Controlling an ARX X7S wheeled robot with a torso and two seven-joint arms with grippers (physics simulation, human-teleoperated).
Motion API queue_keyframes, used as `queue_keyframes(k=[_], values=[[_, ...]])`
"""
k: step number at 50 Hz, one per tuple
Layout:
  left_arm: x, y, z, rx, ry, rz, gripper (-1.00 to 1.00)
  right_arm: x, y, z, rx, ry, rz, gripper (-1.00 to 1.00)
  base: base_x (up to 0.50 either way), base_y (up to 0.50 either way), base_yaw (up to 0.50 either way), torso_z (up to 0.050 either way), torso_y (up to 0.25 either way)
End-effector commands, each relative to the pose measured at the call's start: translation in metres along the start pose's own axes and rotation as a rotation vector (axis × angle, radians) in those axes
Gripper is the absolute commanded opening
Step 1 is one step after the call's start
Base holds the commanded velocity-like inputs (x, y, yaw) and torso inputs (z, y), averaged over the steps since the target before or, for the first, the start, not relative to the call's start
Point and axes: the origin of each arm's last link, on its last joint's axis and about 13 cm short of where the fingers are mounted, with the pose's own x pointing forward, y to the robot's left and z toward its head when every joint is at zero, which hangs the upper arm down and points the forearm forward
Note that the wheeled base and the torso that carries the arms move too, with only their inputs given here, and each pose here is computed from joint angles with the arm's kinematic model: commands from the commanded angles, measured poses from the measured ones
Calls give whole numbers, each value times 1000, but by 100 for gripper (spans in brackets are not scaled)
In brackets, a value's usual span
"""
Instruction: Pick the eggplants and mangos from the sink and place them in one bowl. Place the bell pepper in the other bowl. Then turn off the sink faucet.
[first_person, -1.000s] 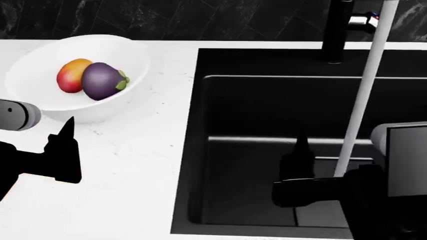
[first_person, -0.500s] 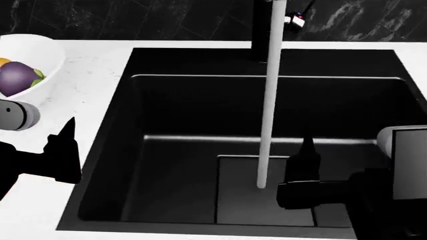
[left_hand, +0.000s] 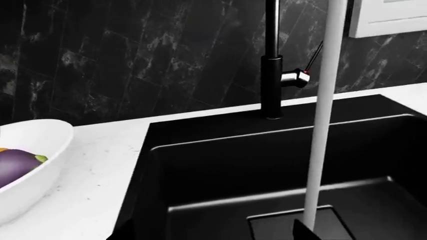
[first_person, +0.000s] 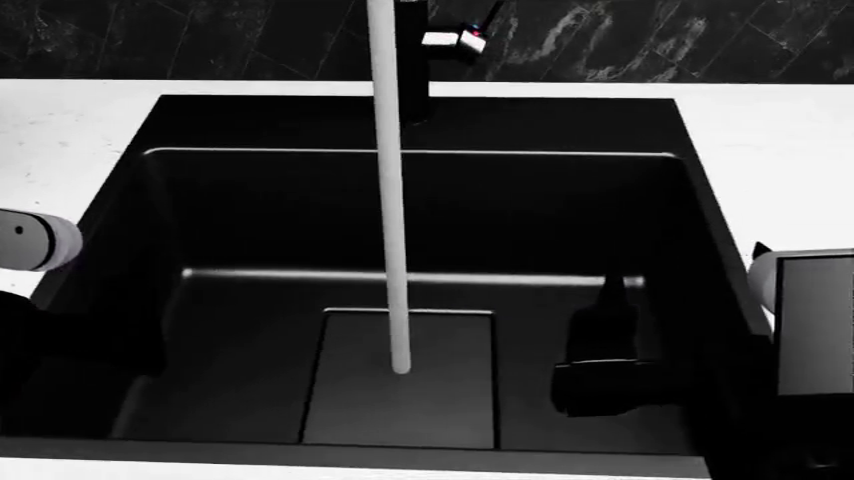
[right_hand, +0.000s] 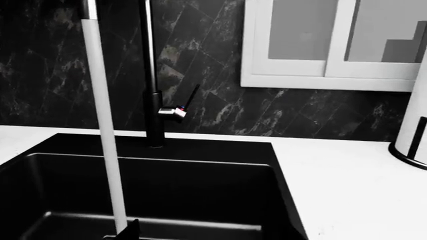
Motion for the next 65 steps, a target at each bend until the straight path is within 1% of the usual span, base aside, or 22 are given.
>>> queue_keyframes(k=[1,5,12,14,15,26,31,32,38,39,40,45,46,50,52,53,56,60,62,63,64,65], values=[[1,2,3,-31,-13,-31,100,2,2,0,-9,-6,20,100,0,0,0,0,0],[2,1,3,-34,-16,-30,100,2,1,1,-11,-8,17,100,23,0,0,0,0],[2,3,2,-33,-18,-27,100,3,2,-2,-44,5,24,100,270,0,0,0,0],[2,3,2,-33,-17,-27,100,3,3,-2,-44,7,24,100,359,0,0,0,0],[3,3,1,-33,-16,-26,100,3,3,-2,-23,3,27,100,363,0,0,0,0],[3,4,-1,-53,-6,-35,100,4,3,-1,-18,10,27,100,362,0,0,0,1],[3,3,-2,-48,-9,-35,100,4,3,0,-14,8,32,100,363,0,0,0,2],[2,4,-1,-68,-19,-49,100,5,3,0,-15,8,32,100,359,0,0,0,0],[3,5,-1,-62,-5,-39,100,4,2,0,-15,8,27,100,361,0,0,0,0],[3,5,-1,-64,-4,-42,100,4,2,0,-14,9,27,100,367,0,0,0,0],[2,5,-1,-83,3,-54,100,4,2,0,-11,13,24,100,359,0,0,0,0],[2,6,0,-85,1,-48,100,3,2,0,-6,17,28,100,271,0,0,0,2],[3,6,0,-117,14,-50,100,3,2,0,-5,19,27,100,242,0,0,0,0],[3,6,-1,-114,15,-50,100,3,3,-2,3,23,27,100,210,0,0,0,0],[2,5,-1,-97,24,-70,100,4,1,-1,13,18,21,100,133,0,0,0,0],[2,5,0,-100,24,-70,100,4,1,0,16,18,20,100,66,0,0,0,10],[2,4,1,-78,29,-66,100,4,0,1,33,15,15,100,0,0,0,0,0],[3,4,0,-72,31,-64,100,6,1,-1,46,29,16,100,0,0,0,0,0],[5,6,1,-83,24,-49,100,9,1,1,71,20,17,100,0,0,0,0,0],[6,5,2,-92,19,-48,100,9,1,2,64,24,16,100,0,0,0,0,0],[10,4,0,-69,24,-46,100,12,1,4,48,34,19,100,0,0,0,0,0],[12,3,0,-67,25,-44,100,14,1,5,46,35,24,100,0,0,0,0,0]])
